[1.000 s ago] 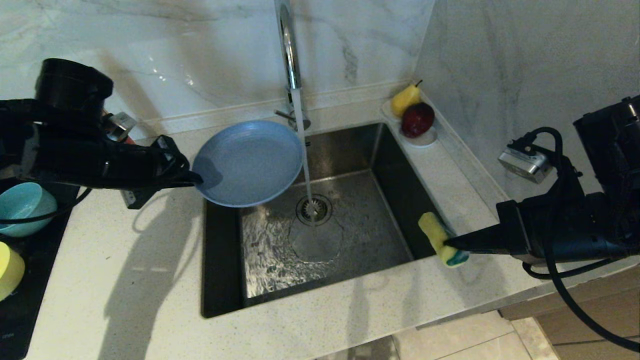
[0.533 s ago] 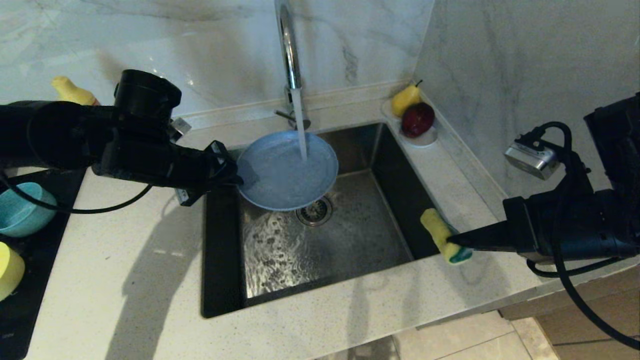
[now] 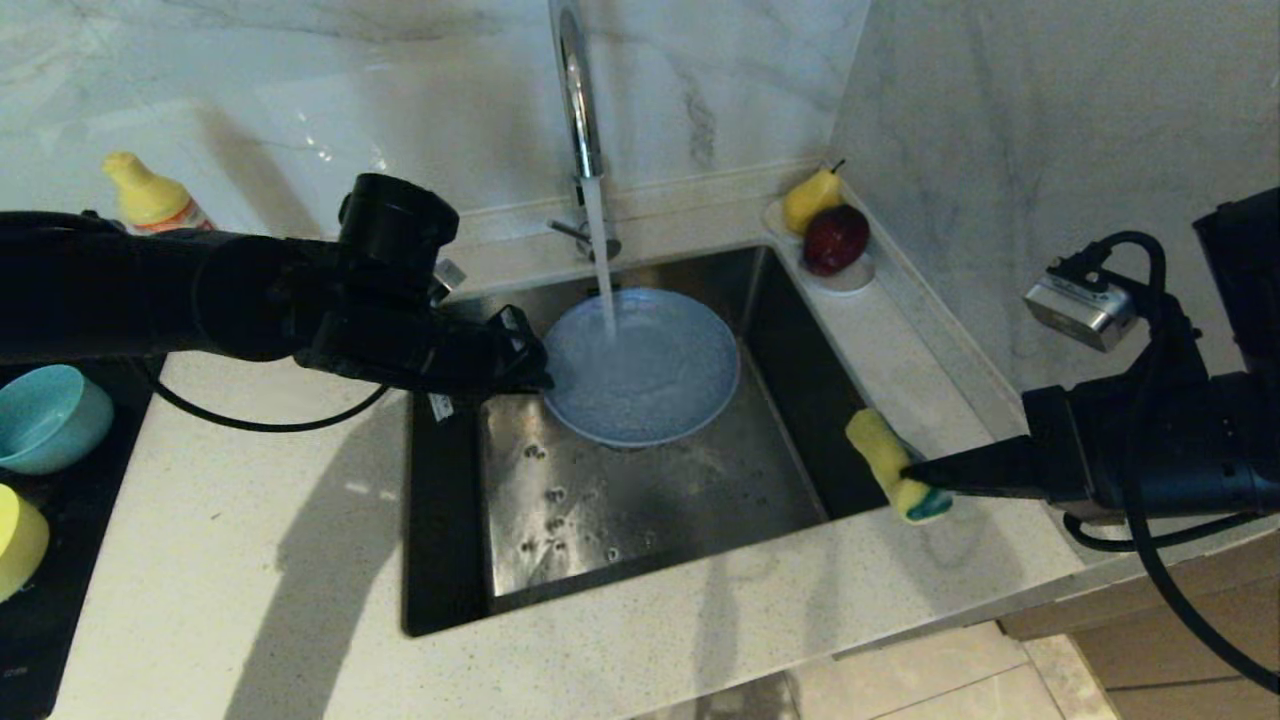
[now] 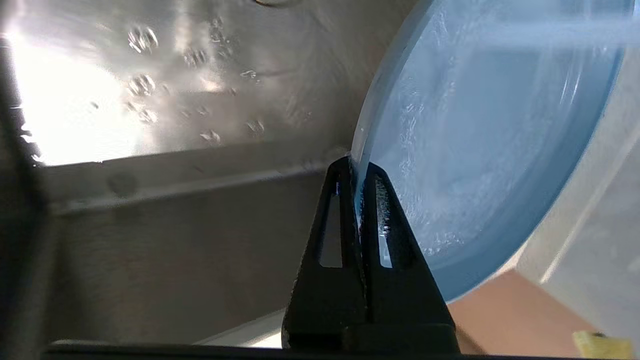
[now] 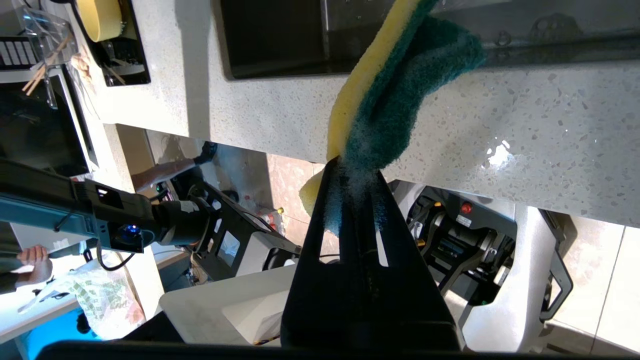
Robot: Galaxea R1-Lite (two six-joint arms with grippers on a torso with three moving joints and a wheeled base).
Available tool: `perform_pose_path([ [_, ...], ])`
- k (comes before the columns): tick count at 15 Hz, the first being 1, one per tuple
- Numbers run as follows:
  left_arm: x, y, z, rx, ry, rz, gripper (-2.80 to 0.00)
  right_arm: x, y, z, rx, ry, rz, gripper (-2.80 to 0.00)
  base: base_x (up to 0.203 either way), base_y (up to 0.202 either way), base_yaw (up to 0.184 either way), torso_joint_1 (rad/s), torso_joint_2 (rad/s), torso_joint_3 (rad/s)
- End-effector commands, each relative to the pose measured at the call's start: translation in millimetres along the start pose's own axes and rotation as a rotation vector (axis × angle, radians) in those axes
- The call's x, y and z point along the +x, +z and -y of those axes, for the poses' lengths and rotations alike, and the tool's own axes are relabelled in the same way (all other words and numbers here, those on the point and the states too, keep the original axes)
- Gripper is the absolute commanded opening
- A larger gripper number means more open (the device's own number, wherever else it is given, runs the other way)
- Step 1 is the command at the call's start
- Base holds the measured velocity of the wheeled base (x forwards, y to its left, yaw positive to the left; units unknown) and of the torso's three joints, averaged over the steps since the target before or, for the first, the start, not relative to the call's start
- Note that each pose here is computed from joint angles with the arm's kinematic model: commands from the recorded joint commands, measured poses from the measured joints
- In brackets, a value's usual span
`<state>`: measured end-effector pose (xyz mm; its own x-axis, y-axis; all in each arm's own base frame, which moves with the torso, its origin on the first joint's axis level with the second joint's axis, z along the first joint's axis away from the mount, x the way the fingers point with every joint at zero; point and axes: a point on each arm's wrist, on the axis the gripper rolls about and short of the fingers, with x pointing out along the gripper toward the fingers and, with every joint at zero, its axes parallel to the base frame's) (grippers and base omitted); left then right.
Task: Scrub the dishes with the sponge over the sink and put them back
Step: Wash the plate
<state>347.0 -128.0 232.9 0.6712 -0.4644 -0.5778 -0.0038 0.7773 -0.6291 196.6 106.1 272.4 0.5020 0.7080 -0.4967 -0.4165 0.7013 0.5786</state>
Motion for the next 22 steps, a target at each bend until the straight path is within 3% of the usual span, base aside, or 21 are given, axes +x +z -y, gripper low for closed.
perform_pose_path([
  [1,14,-9,5.6,0.012,-0.012,-0.028,-2.80,-4,-1,-1,-0.001,0.006,0.006,-2.80,0.000,0.000,0.000,0.000,0.00,0.000],
  [6,18,-7,6.8,0.014,-0.011,0.008,-2.80,-5,-2,-1,-0.001,0.006,0.006,-2.80,0.000,0.000,0.000,0.000,0.00,0.000],
  [8,17,0,-0.2,-0.001,0.061,0.096,-2.80,-5,-3,-1,0.000,0.004,0.004,-2.80,0.000,0.000,0.000,0.000,0.00,0.000],
  [13,-12,20,-14.8,-0.015,0.102,0.195,-2.80,-3,-4,0,0.006,0.003,-0.005,-2.80,0.000,0.000,0.000,0.000,0.00,0.000],
  [15,-34,26,-19.7,0.042,0.167,0.277,-2.80,1,-4,2,0.012,-0.001,-0.016,-2.80,0.000,0.000,0.000,0.000,0.00,0.000],
  [18,-63,29,-26.8,0.123,0.333,0.414,-2.80,8,-7,6,0.022,-0.010,-0.045,-2.80,0.000,0.000,0.000,0.000,0.00,0.000],
  [22,-97,27,-30.5,0.225,0.362,0.535,-2.80,9,-14,9,0.029,-0.019,-0.064,-2.80,0.000,0.000,0.000,0.000,0.00,0.000],
])
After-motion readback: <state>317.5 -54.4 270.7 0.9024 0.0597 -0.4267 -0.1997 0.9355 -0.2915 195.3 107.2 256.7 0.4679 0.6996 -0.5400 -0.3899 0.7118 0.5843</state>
